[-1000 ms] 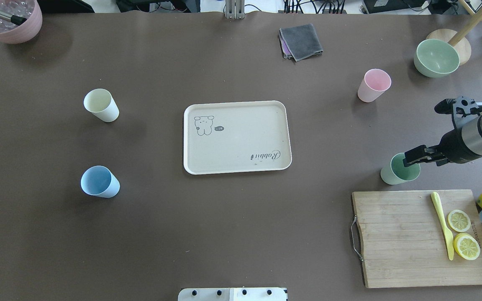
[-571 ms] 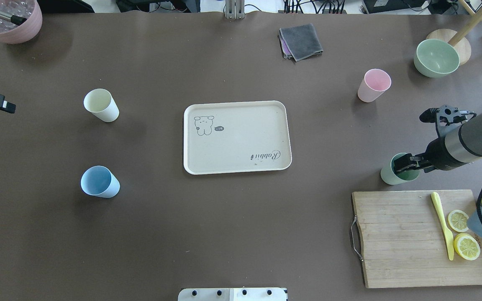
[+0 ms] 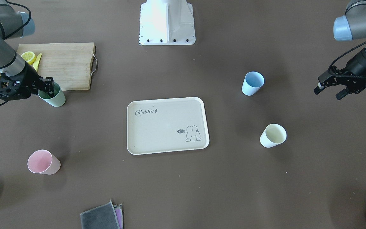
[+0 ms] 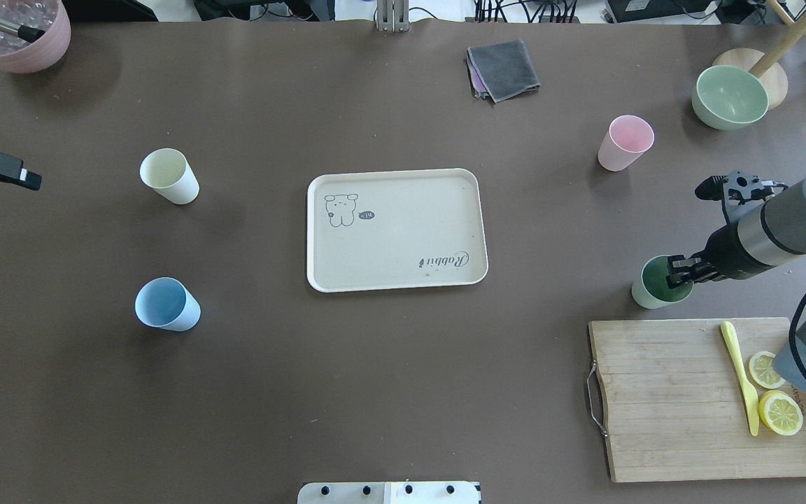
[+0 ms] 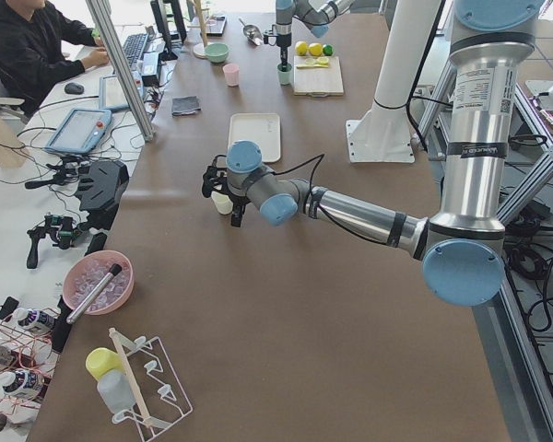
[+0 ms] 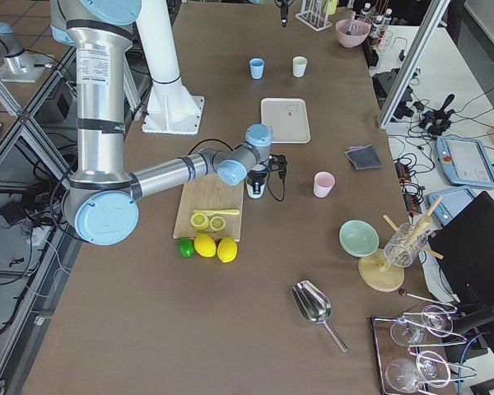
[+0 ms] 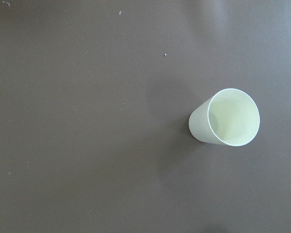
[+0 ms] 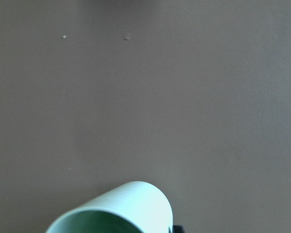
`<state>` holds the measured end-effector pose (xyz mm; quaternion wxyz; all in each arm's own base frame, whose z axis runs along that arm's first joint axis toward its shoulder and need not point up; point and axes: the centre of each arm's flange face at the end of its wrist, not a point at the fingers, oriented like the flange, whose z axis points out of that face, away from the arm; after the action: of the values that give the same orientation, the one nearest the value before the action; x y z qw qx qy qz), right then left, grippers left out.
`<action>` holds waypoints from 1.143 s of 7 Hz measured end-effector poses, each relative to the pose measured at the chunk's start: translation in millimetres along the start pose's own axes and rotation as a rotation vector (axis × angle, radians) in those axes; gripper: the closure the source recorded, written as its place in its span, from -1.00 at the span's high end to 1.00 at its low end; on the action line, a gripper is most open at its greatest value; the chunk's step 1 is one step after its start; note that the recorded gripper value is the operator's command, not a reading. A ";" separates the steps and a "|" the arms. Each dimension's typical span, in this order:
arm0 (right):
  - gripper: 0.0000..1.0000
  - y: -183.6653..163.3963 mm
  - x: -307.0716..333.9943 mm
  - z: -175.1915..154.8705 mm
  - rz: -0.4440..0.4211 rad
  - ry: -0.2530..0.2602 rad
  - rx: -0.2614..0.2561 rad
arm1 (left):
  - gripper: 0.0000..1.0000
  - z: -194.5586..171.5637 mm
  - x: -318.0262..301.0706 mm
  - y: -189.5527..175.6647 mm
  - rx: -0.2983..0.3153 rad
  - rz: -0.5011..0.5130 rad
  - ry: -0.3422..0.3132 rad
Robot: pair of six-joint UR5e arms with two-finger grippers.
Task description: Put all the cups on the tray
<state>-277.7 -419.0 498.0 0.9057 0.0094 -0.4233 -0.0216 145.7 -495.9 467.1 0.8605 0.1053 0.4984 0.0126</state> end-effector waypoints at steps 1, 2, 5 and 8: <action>-1.00 -7.7 4.4 -16.9 0.022 -0.043 -0.010 | 0.95 0.1 1.3 -1.1 0.001 0.001 0.001; -1.00 -17.5 7.8 -42.5 0.044 -0.103 -0.015 | 0.95 0.2 3.0 -2.6 0.002 0.005 0.002; -1.00 -44.8 -21.3 -88.0 0.052 -0.204 0.010 | 0.95 10.2 22.4 2.5 -0.006 -0.020 0.005; -1.00 -68.4 -89.1 -92.9 0.070 -0.231 0.026 | 0.95 50.6 82.6 35.6 -0.060 -0.020 0.017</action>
<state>-265.6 -483.3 367.7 0.8508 0.0038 -0.5252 0.0147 233.7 -459.1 427.7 0.8591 0.0744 0.5060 0.0198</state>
